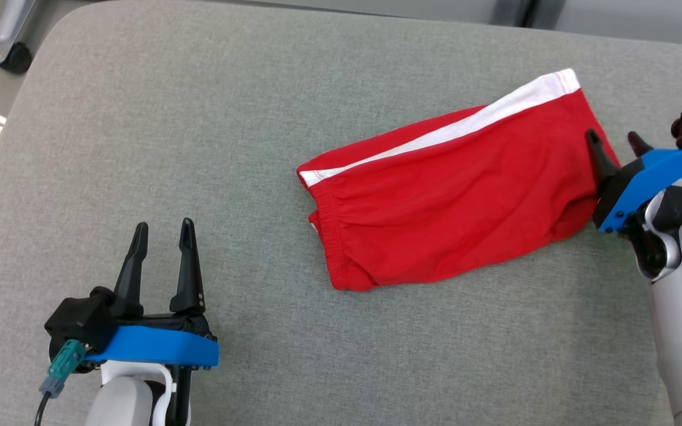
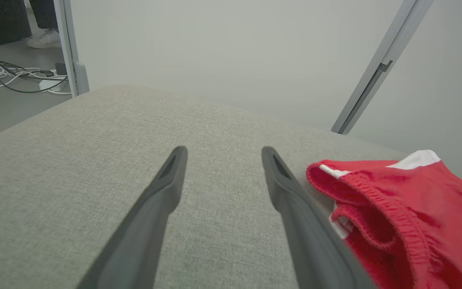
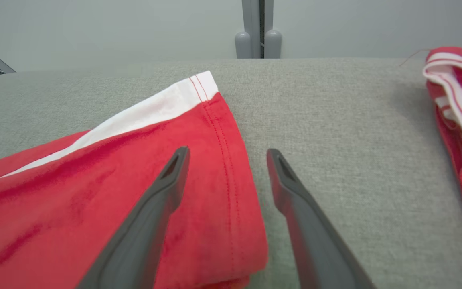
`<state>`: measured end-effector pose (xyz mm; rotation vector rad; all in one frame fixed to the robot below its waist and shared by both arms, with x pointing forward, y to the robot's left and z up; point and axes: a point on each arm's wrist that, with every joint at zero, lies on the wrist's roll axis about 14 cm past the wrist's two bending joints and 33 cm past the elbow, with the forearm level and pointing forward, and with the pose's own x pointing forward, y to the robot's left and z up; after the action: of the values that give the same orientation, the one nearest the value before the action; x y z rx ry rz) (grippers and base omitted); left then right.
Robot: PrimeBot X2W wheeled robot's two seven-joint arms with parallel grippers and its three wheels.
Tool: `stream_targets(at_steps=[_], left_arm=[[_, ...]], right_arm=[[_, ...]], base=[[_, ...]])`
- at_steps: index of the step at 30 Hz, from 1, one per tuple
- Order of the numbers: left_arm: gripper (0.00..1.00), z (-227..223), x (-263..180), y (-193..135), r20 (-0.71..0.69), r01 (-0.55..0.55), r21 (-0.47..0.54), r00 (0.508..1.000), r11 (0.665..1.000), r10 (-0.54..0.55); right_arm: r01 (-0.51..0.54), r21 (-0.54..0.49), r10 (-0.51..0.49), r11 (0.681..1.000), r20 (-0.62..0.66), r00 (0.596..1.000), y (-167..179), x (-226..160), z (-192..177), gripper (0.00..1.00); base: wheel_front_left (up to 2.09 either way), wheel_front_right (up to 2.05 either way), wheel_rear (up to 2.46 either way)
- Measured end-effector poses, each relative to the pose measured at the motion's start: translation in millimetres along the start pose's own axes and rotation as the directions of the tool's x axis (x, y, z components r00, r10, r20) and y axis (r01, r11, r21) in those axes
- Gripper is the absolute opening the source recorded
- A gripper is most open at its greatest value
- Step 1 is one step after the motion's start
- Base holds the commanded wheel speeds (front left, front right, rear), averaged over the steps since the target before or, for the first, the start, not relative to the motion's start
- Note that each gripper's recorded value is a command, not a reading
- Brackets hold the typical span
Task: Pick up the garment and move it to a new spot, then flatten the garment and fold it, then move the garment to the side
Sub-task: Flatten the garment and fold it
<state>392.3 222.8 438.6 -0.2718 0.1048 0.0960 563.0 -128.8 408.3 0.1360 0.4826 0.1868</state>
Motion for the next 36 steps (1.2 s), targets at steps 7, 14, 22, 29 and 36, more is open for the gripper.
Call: stream_targets(at_steps=[7,14,22,29,36], left_arm=[[1.0,-1,2,9,-0.004,-0.019,0.028,1.0,0.999,0.02],[1.0,1,4,14,0.001,-0.039,0.033,0.999,0.999,0.039],[1.0,-1,6,11,-0.003,-0.029,0.028,1.0,0.999,0.029],[1.0,1,7,5,0.003,-0.009,0.026,1.0,1.0,0.009],[1.0,8,3,1,0.019,0.011,0.027,1.0,1.0,-0.012]], right_arm=[[0.029,-0.034,-0.031,0.999,-0.056,0.998,-3,24,-12,1.0],[0.012,-0.084,-0.023,0.996,-0.134,0.991,2,40,-32,1.0],[-0.061,-0.126,0.037,0.99,-0.189,0.981,22,40,-46,0.0],[-0.088,-0.126,0.066,0.988,-0.166,0.984,25,30,-40,0.0],[-0.032,-0.089,0.028,0.995,-0.047,0.999,2,9,-18,0.0]], base=[[0.0,0.0,0.0],[0.0,0.0,0.0],[0.0,0.0,0.0],[0.0,0.0,0.0],[0.0,0.0,0.0]])
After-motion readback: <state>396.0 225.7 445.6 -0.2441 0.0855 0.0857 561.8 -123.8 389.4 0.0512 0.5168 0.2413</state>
